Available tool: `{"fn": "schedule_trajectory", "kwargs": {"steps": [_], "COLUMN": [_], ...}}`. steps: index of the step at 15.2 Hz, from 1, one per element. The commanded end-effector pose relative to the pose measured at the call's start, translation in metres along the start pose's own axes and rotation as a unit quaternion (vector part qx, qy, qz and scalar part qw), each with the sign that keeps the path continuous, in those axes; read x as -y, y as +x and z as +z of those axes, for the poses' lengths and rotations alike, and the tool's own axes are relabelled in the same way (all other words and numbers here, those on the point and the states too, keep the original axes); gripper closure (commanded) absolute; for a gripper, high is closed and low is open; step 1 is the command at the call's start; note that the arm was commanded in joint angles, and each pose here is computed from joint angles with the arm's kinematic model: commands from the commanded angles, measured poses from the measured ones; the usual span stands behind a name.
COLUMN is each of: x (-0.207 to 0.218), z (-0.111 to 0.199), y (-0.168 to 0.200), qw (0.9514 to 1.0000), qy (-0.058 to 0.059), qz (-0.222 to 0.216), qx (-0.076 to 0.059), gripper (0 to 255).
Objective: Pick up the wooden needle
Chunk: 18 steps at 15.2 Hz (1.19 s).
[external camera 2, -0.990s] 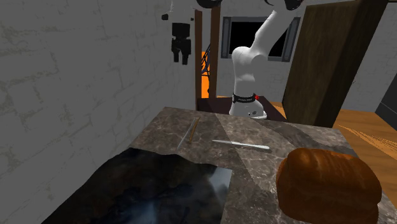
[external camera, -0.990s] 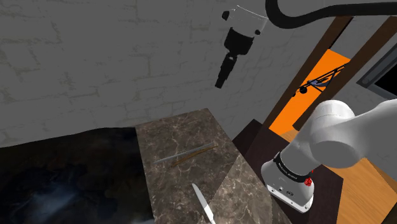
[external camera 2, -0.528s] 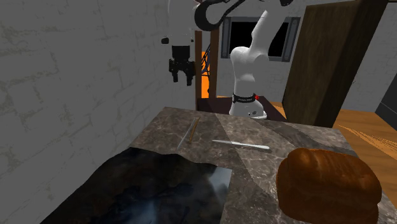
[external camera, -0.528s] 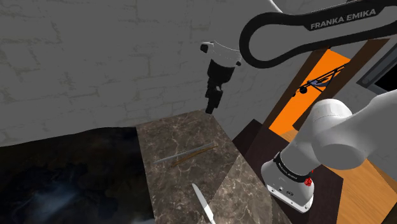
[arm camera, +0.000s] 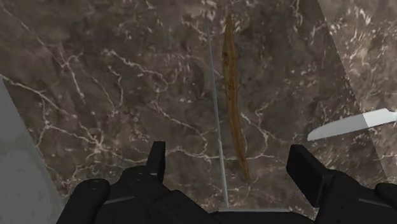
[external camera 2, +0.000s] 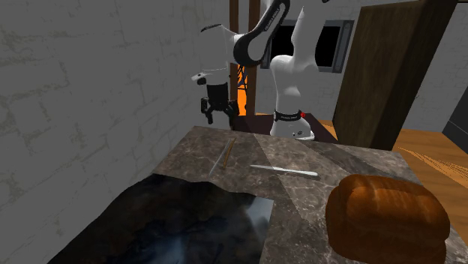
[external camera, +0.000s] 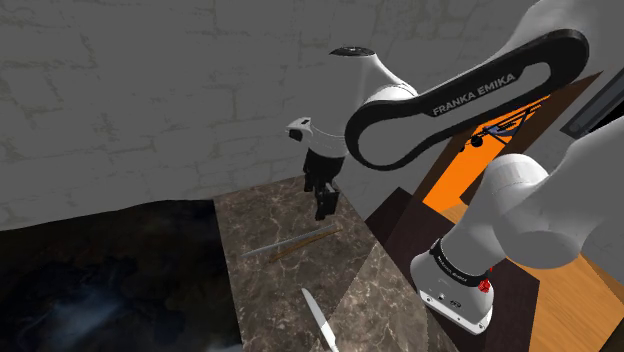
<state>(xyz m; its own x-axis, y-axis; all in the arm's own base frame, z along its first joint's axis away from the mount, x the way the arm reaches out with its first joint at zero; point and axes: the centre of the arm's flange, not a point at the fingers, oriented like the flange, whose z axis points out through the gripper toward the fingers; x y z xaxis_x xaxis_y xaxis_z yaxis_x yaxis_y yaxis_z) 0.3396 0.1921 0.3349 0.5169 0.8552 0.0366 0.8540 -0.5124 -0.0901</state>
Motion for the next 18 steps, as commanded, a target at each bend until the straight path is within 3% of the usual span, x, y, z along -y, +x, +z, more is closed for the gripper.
{"fn": "schedule_trajectory", "kwargs": {"steps": [1,5,14,15,18], "x": [0.009,0.027,0.023,0.024,0.024], "z": [0.025,0.069,0.109,0.108,0.108], "y": [0.003,0.011,0.009,0.009,0.009], "qw": [0.9991,0.9933,0.9933,0.9933,0.9933], "qy": [0.003,0.010,0.010,0.010,0.010], "qz": [-0.041,-0.112,-0.112,-0.112,-0.112], "qx": [0.008,0.024,0.024,0.024,0.024], "gripper": [0,0,0,255,255]}}
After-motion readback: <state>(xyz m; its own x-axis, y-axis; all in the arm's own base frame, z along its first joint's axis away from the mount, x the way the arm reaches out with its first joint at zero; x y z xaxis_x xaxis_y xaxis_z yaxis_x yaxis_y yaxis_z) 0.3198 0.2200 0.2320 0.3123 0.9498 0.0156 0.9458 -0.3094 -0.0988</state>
